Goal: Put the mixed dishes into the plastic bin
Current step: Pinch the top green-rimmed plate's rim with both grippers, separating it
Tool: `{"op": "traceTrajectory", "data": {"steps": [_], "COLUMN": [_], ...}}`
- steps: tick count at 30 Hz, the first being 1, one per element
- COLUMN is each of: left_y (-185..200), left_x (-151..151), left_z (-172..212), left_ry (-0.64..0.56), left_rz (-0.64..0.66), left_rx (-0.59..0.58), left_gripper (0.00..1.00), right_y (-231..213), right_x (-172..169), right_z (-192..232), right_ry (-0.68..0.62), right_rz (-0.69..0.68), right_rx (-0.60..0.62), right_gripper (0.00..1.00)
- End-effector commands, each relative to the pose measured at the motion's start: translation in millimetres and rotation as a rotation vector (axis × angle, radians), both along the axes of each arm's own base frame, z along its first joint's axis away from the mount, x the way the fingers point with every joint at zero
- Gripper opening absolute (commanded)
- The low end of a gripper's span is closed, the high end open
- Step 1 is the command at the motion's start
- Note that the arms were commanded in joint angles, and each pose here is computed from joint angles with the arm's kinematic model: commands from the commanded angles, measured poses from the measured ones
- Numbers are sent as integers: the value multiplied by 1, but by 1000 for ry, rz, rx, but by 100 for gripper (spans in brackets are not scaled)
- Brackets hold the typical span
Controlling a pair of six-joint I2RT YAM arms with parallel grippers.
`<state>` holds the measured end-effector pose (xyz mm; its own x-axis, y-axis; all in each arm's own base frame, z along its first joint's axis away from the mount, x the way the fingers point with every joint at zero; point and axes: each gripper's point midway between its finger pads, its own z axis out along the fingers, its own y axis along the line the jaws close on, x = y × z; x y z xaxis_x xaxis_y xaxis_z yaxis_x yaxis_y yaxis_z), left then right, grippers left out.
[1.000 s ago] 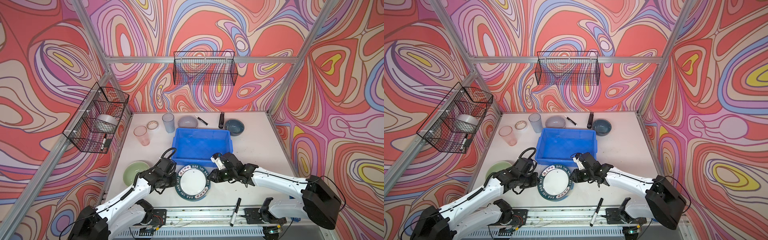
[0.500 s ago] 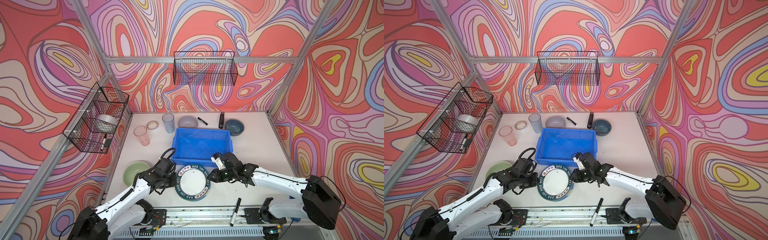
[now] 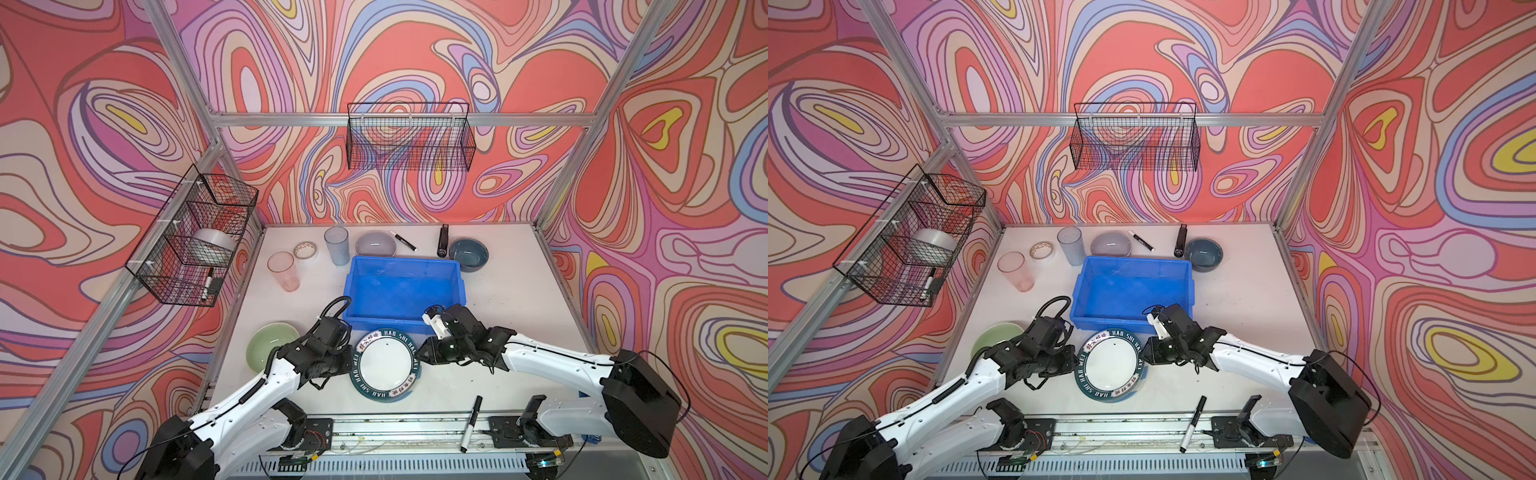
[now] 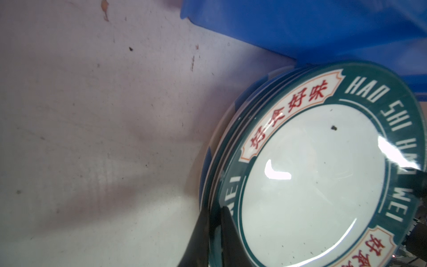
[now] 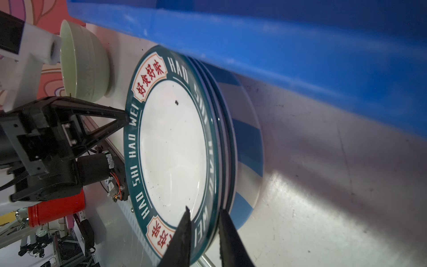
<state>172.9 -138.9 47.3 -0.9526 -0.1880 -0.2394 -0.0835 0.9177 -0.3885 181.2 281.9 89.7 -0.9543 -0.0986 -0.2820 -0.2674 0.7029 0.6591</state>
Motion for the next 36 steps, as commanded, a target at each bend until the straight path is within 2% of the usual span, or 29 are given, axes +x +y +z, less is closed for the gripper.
{"op": "traceTrajectory", "data": {"steps": [1, 14, 18, 22, 25, 32, 36], "left_y": [-1, -9, -5, -1, 0, 1, 1], "left_x": [-25, -25, -26, -26, -26, -28, -28], "left_z": [-23, -20, -18, -16, -16, -20, -21], "left_ry": [117, 109, 101, 85, 77, 93, 93], "left_rz": [-19, -31, -26, -11, -7, -8, -9], "left_rx": [-18, -64, -56, -43, -43, -37, -36], "left_gripper": [13, 14, 14, 14, 14, 14, 14], "right_y": [31, 37, 29, 13, 3, -6, -7], "right_x": [-6, -5, -3, 1, 3, 4, 2], "right_z": [39, 36, 31, 25, 23, 16, 14], "right_ry": [-66, -36, -51, -84, -97, -97, -91], "right_rz": [99, 114, 90, 59, 48, 30, 29], "right_rx": [172, 162, 102, -6, -69, -130, -128], "right_gripper": [23, 23, 24, 31, 31, 38, 37]}}
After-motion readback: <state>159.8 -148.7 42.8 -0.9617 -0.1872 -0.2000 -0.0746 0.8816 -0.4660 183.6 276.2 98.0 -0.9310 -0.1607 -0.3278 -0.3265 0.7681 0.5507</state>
